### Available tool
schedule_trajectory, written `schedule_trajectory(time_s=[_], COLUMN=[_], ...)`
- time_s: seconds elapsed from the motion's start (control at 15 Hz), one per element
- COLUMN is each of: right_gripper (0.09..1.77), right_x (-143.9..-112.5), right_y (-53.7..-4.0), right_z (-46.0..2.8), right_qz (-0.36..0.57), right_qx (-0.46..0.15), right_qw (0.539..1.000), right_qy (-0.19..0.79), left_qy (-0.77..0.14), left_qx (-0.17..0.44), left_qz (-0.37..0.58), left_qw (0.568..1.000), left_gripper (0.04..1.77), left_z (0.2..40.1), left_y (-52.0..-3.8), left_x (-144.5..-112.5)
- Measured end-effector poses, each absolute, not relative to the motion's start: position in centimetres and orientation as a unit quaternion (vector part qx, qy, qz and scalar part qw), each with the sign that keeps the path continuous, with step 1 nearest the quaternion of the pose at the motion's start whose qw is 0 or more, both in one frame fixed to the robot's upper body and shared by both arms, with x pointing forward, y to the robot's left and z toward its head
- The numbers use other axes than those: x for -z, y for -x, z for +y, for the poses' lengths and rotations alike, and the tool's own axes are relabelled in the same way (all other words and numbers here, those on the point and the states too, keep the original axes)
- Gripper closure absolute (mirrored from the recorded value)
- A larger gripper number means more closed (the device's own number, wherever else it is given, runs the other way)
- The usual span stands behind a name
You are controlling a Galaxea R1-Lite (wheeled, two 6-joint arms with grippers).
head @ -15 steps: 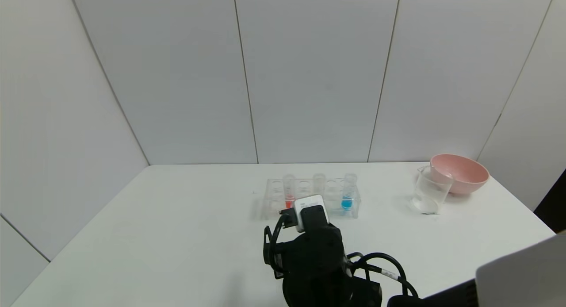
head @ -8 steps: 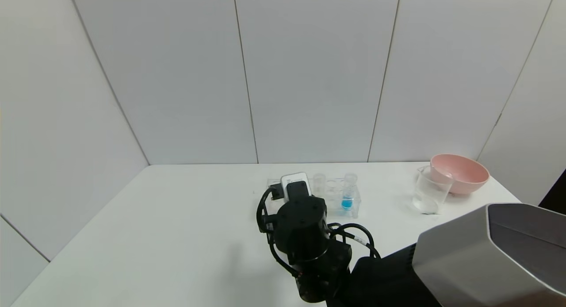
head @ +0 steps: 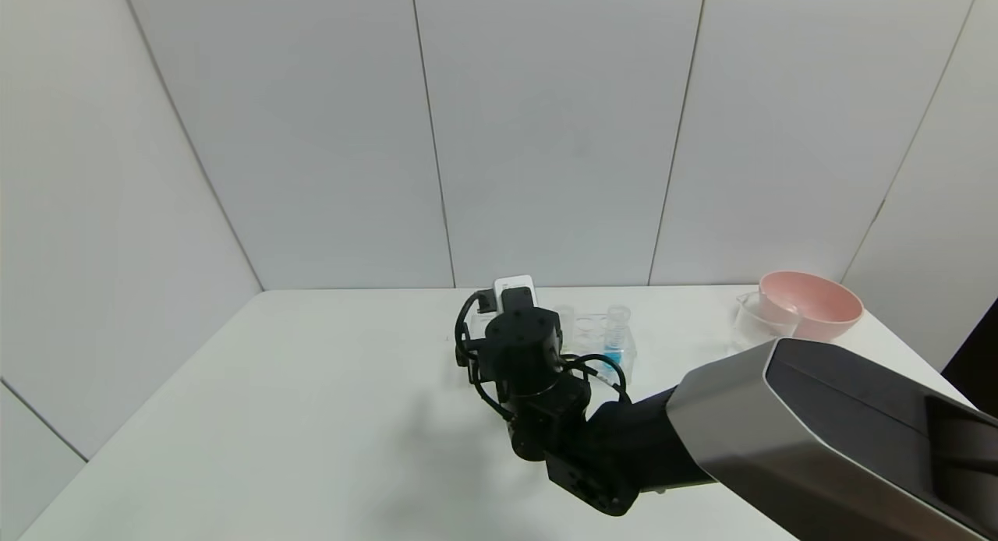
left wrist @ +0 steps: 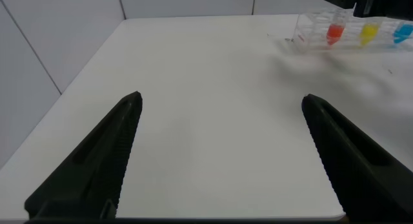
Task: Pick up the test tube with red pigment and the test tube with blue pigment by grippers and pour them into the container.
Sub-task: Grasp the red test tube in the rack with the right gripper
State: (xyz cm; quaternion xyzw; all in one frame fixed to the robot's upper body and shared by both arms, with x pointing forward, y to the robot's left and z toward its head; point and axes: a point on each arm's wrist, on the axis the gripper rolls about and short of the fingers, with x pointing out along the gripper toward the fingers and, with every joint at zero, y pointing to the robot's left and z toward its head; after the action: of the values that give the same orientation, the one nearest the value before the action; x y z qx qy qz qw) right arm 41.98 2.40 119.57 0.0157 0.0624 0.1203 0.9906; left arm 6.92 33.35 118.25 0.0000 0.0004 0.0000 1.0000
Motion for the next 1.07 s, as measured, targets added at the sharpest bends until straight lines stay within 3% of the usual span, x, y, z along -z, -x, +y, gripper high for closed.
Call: schedule_trajectory(time_s=[0.87, 0.93, 1.07], right_gripper=[0.15, 0.23, 0.57], right_x=[-118.0, -118.0, -118.1], right_y=[-46.0, -46.1, -46.1], right_z=[2.6, 2.6, 2.6], right_qz=[0.068, 0.067, 0.064], right_qx=[-0.108, -0.107, -0.106], right_qw=[0.992, 0.992, 0.992], right_qy=[-0.014, -0.015, -0.017], left_qy=[0.000, 0.000, 0.000], left_qx=[0.000, 0.000, 0.000], left_qz=[0.000, 0.000, 0.000], left_qw=[1.000, 1.000, 1.000], left_gripper=[0.05, 0.05, 0.05], left_z=[33.4, 33.4, 33.4], left_y=[-6.9, -6.9, -6.9], left_x=[-118.3, -118.3, -118.3])
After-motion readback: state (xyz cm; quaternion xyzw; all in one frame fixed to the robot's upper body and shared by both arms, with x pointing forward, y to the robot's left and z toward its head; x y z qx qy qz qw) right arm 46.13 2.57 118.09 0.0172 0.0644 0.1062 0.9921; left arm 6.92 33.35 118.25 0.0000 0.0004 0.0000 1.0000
